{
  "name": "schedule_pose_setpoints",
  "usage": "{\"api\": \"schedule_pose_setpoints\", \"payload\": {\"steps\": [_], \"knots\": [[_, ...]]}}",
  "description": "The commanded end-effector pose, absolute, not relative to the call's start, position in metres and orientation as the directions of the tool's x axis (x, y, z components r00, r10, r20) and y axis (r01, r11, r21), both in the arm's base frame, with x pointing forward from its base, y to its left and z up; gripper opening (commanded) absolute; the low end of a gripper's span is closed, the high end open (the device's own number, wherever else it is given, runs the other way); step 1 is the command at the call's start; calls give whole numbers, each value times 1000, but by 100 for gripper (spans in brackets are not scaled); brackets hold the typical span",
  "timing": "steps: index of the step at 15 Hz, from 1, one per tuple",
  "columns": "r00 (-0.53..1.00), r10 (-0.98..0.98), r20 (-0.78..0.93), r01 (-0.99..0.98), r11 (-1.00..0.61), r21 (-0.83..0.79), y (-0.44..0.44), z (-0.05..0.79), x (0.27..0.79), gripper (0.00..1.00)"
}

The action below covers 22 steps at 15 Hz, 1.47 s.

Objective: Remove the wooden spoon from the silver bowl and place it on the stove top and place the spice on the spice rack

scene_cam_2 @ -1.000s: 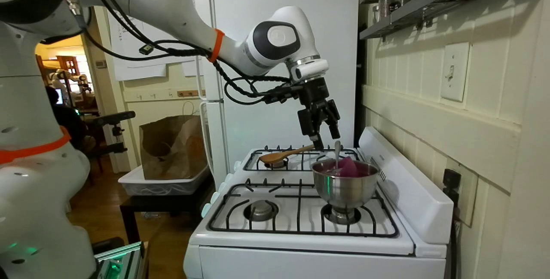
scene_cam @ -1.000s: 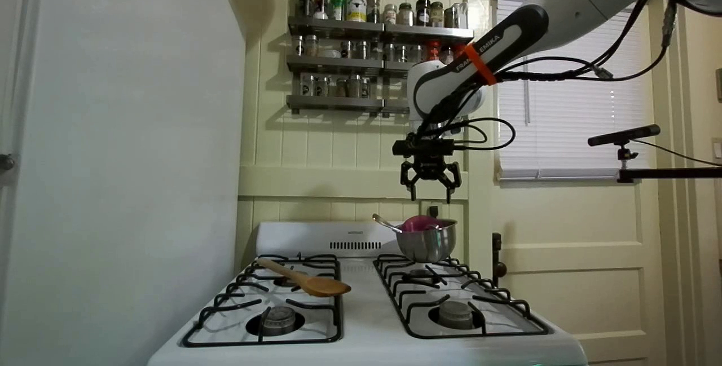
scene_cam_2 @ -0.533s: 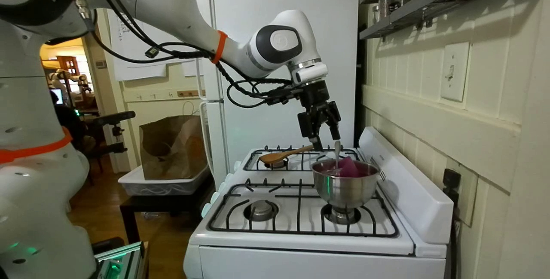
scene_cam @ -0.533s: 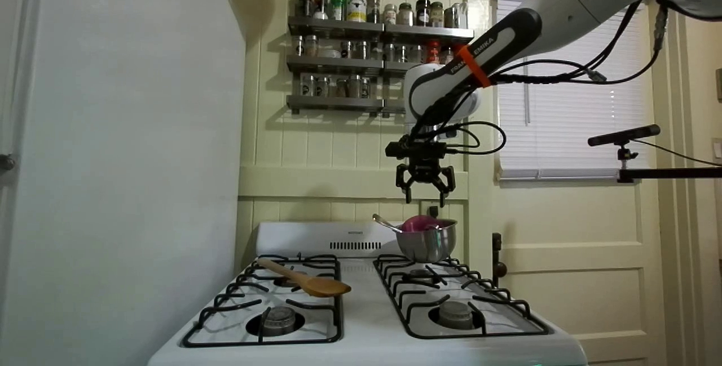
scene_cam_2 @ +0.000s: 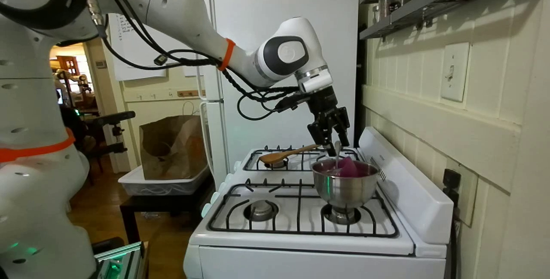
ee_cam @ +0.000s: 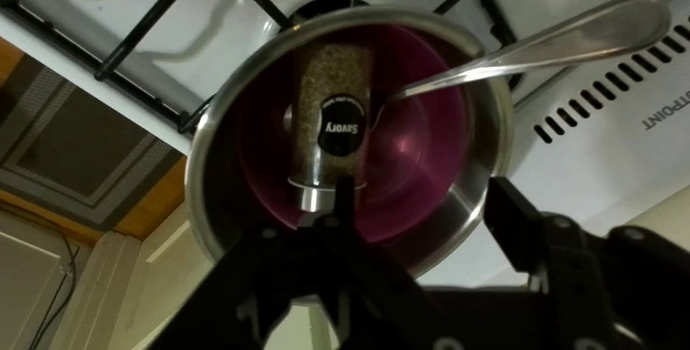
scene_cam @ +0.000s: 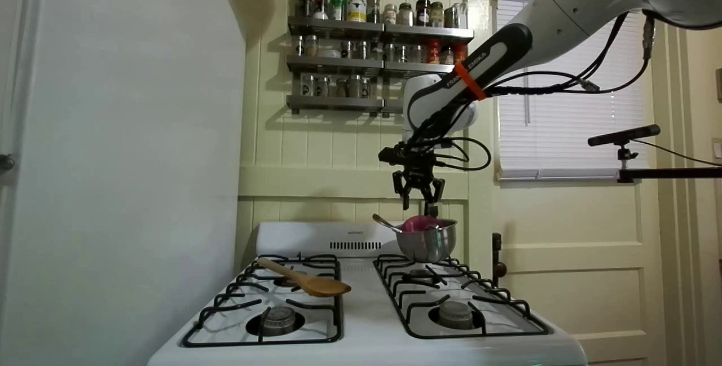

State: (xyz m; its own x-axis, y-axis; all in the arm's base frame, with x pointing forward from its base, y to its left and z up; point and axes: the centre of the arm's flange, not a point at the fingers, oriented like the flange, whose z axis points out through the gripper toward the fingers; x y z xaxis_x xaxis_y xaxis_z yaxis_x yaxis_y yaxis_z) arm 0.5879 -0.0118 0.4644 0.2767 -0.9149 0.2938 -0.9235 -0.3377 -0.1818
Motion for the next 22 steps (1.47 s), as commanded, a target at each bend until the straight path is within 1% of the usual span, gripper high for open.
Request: {"api": "schedule_pose_setpoints", "payload": {"steps": [1, 2, 5, 6, 9, 12, 16, 19, 21, 22], "knots": [[250, -923, 292, -931, -312, -191, -8, 451, 588, 62], [249, -923, 292, -933, -310, -185, -9, 450, 587, 57], [255, -921, 294, -936, -312, -165, -11, 450, 584, 61], [255, -922, 292, -936, -311, -163, -12, 450, 584, 60], [266, -921, 285, -943, -310, -119, -13, 446, 582, 61], [273, -920, 281, -949, -306, -79, -12, 442, 579, 58], [274, -917, 289, -953, -300, -49, -11, 437, 578, 59], [272, -914, 302, -951, -302, -58, -13, 429, 582, 65], [268, -914, 303, -951, -302, -71, -14, 424, 585, 64], [267, -915, 302, -951, -301, -70, -14, 421, 587, 62]]}}
